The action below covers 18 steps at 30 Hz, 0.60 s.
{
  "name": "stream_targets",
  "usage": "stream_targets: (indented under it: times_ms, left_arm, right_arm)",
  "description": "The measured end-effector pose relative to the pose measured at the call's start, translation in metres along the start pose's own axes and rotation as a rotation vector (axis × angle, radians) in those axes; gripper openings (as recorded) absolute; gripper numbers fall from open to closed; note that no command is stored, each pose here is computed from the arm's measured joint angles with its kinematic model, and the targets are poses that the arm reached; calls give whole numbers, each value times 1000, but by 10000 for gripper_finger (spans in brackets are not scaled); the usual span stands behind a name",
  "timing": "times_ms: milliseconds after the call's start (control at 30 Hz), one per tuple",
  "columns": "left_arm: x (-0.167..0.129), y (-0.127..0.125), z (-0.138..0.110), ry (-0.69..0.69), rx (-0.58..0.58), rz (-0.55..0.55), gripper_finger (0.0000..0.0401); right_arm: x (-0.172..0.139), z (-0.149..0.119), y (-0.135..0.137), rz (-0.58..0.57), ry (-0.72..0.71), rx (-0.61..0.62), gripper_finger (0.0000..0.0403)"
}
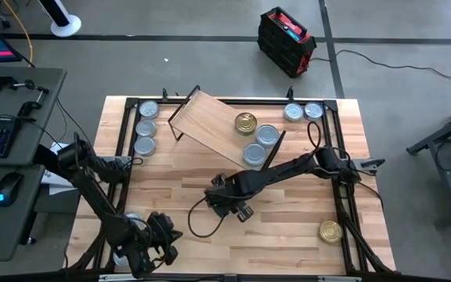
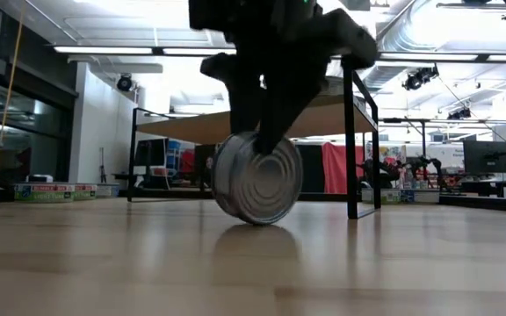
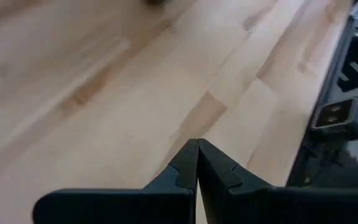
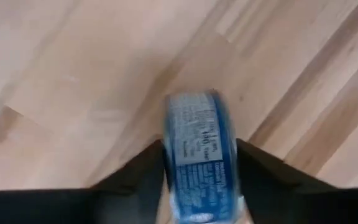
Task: Stack canned seafood by type on shelf
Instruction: Put the blue tuna can on the shelf
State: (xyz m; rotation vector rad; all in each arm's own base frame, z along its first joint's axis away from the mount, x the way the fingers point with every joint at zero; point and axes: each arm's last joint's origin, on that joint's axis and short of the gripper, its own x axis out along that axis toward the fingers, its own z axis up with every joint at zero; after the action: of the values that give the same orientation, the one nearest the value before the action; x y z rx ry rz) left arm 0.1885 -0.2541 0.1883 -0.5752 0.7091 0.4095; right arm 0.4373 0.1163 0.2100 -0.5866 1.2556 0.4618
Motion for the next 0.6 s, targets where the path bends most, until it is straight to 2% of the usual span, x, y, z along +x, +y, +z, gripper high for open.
stream_targets:
  times_ms: [67, 167, 267, 367, 433, 500, 600]
  left_arm:
    - [-15, 4, 15, -2, 59, 16, 0]
    - [-41, 12, 43, -38, 137, 32, 0]
    - [-67, 27, 68, -123, 199, 32, 0]
    - [-88, 43, 90, -227, 250, 33, 0]
    - [-100, 52, 102, -294, 264, 28, 0]
    - [-109, 60, 111, -342, 271, 19, 0]
    - [-119, 68, 122, -367, 292, 6, 0]
  right_arm:
    - [-7, 4, 4, 2, -21, 19, 111]
    - [-34, 18, 3, -19, -110, 78, 111]
    - [-81, 35, -4, -92, -255, 119, 111]
    - [-129, 41, -19, -285, -367, 176, 111]
    - [-149, 34, -33, -459, -406, 233, 111]
    - [-158, 20, -48, -596, -373, 296, 111]
    - [-163, -2, -71, -738, -276, 444, 111]
